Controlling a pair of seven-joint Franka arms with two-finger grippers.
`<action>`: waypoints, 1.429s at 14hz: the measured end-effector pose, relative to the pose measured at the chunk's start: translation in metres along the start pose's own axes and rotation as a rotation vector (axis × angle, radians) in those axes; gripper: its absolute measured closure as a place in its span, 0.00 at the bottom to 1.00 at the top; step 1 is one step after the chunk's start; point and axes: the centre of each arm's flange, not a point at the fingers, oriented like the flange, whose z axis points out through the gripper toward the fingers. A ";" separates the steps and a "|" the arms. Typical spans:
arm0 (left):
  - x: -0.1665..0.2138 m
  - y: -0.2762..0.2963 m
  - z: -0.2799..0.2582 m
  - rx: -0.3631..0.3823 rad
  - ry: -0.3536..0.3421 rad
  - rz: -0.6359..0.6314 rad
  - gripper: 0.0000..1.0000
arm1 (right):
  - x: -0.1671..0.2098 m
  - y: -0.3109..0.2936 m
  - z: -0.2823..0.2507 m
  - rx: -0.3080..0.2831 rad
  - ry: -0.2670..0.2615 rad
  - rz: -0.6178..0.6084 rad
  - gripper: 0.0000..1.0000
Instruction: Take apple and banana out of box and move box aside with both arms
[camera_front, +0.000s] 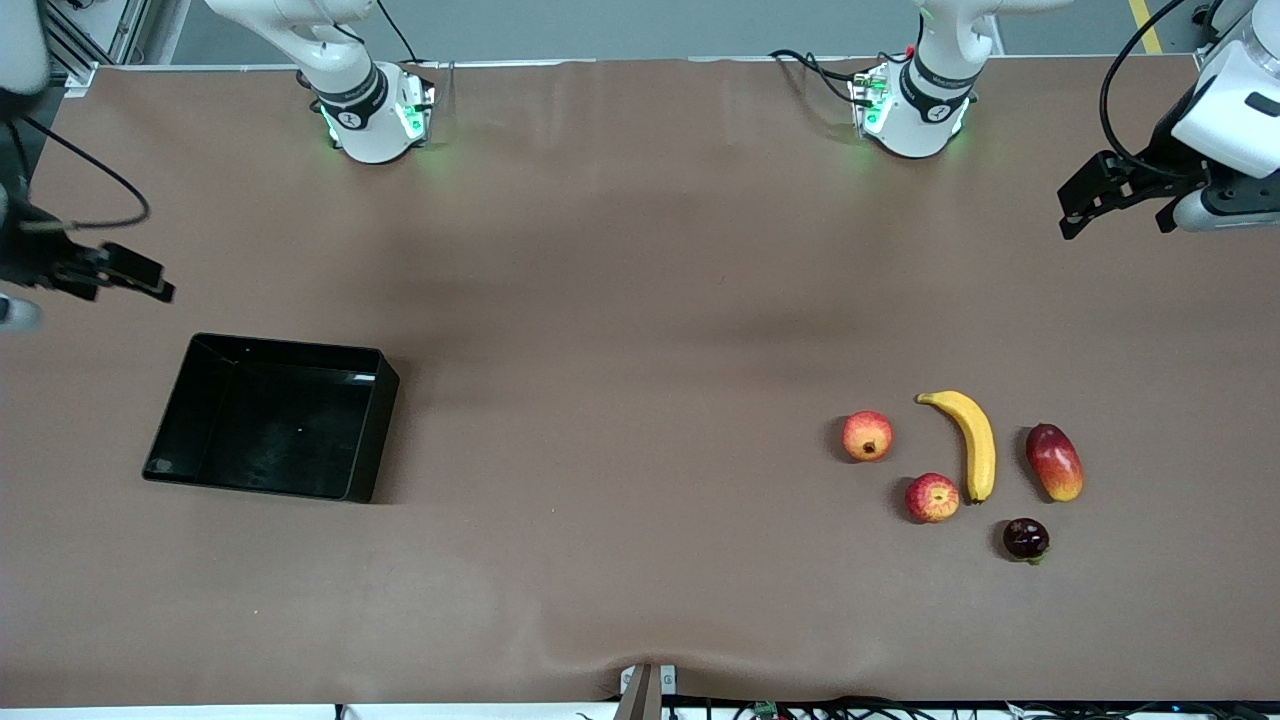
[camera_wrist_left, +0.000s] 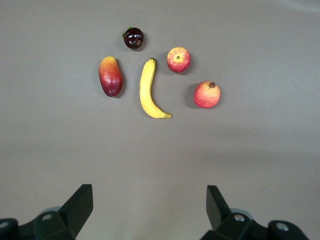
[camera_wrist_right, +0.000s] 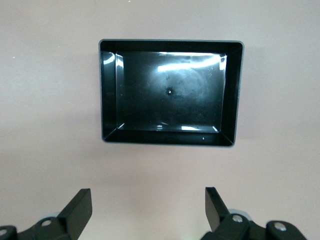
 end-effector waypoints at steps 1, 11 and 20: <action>0.000 0.000 0.000 0.000 -0.001 0.000 0.00 | -0.004 -0.002 -0.011 0.000 -0.013 0.003 0.00; 0.001 -0.007 0.002 0.001 -0.005 -0.016 0.00 | -0.017 -0.008 -0.056 -0.024 0.021 -0.003 0.00; 0.001 -0.008 0.000 0.001 -0.002 -0.019 0.00 | -0.016 -0.009 -0.064 -0.031 0.040 -0.005 0.00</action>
